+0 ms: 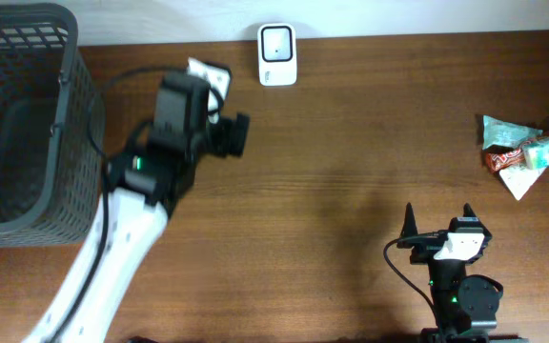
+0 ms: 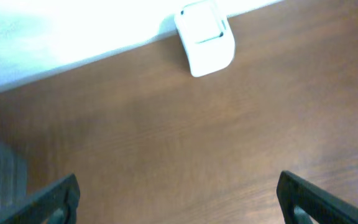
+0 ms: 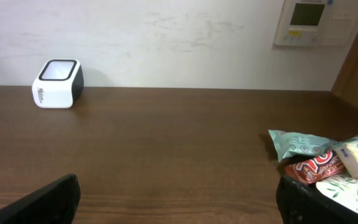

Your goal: Scan the item barcode

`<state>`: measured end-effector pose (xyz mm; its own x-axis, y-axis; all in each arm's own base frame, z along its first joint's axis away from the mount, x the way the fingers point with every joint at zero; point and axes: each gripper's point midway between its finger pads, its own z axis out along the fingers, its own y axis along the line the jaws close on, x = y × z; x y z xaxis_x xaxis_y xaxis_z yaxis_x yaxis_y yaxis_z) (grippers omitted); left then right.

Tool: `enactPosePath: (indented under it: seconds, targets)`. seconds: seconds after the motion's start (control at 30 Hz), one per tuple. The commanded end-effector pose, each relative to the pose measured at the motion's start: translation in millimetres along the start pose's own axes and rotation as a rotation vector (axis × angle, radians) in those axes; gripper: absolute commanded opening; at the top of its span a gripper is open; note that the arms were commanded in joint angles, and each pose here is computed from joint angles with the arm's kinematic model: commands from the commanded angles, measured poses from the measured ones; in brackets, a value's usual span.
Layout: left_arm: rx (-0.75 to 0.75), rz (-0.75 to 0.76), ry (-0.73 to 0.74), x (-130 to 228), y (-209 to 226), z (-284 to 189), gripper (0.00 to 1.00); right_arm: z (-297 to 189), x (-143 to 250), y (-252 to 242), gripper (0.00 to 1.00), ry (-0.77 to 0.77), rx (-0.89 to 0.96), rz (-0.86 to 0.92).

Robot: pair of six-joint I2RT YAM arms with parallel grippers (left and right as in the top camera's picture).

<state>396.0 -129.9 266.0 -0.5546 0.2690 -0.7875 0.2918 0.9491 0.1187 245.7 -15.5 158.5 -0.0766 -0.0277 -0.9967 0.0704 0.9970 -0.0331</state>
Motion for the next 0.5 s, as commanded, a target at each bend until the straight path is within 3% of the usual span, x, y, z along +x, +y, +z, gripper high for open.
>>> enactPosePath:
  seconds: [0.0, 0.2, 0.37, 0.47]
  targets:
    - [0.003, 0.070, -0.088, 37, -2, -30, 0.99, 0, 3, -2, 0.99, 0.003, 0.008, -0.006]
    - [-0.017, 0.051, -0.209, 118, 0, -55, 0.99, 0, 3, -2, 0.99, 0.003, 0.008, -0.006]
    - [-0.033, 0.046, -0.224, 146, 1, -51, 0.99, 0, 3, -2, 0.99, 0.003, 0.008, -0.006]
    - [-0.047, 0.028, -0.320, 149, 3, -52, 0.99, 0, 3, -2, 0.99, 0.003, 0.008, -0.006]
